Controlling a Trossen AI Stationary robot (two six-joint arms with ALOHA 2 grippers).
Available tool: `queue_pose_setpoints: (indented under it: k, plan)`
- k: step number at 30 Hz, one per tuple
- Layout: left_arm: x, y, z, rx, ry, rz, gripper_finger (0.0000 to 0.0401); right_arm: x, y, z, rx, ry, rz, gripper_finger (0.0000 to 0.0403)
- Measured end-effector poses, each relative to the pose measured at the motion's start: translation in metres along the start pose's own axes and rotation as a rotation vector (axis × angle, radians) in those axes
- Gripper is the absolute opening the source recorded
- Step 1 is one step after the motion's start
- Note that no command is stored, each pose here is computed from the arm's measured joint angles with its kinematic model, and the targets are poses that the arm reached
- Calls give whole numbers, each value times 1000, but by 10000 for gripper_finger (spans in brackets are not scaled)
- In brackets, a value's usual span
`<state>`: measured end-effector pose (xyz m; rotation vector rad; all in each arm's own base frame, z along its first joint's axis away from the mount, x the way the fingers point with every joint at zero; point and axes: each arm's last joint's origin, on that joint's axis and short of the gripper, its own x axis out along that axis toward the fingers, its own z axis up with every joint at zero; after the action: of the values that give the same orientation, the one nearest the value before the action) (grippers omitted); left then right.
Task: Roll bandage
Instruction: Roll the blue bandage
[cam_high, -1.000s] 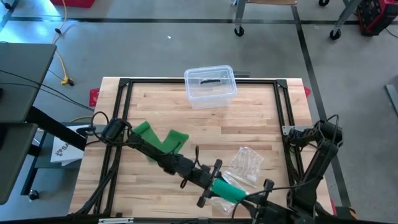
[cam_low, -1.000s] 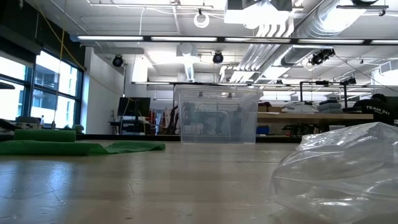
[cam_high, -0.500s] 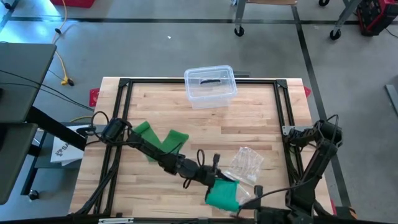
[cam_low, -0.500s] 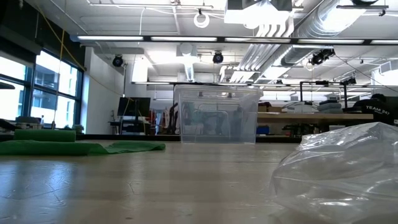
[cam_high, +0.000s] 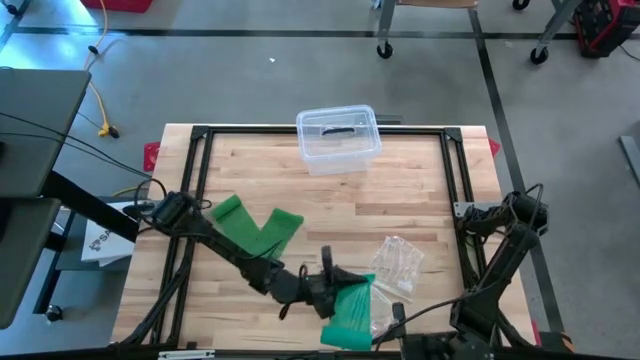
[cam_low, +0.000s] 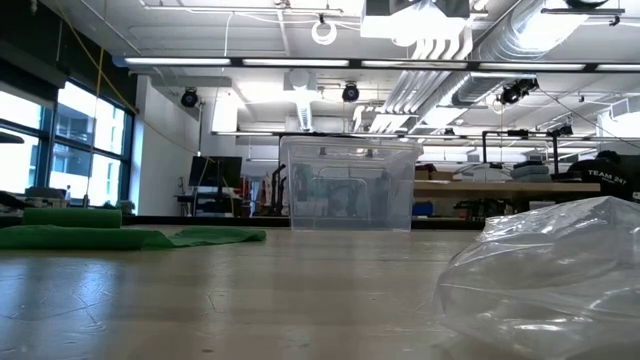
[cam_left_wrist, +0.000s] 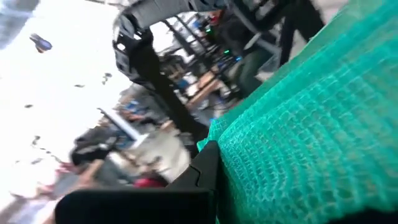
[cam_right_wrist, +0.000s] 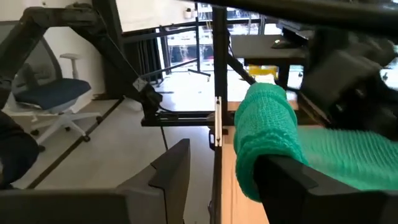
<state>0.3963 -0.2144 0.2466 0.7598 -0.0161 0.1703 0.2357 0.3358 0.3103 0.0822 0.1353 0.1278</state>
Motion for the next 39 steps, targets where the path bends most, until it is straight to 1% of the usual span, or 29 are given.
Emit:
queue_pose_setpoints:
  k: [4, 6, 8, 13, 16, 20, 23, 26, 29, 34, 37, 39]
  plan:
    - [-12, -4, 11, 126, 50, 49, 1, 1, -1, -5, 23, 19, -43, 158]
    - [-17, -5, 15, 168, 72, 86, 0, 2, -3, -8, 33, 38, -57, 158]
    - [-21, -7, 20, 197, 71, 95, 0, 2, -4, -11, 42, 51, -74, 158]
    - [-30, -9, 28, 256, 67, 130, 0, 1, -8, -18, 65, 96, -117, 158]
    - [-35, -9, 35, 271, 40, 141, 0, 1, -11, -22, 84, 114, -156, 158]
    - [-40, -13, 39, 304, 20, 128, 0, 3, -13, -22, 79, 112, -171, 158]
    - [-42, -15, 41, 294, -3, 116, 6, 6, -17, -23, 73, 122, -182, 158]
    - [-42, -11, 45, 240, -66, 97, 26, 10, -21, -23, 73, 138, -181, 158]
    - [-42, -1, 49, 184, -112, 91, 58, 13, -24, -23, 83, 144, -192, 158]
    - [-42, 7, 54, 180, -153, 80, 114, 13, -25, -23, 63, 147, -193, 158]
    - [-44, 12, 57, 142, -174, 69, 143, 13, -25, -23, 55, 141, -204, 158]
    - [-45, 13, 59, 118, -183, 31, 158, 13, -25, -23, 53, 138, -210, 158]
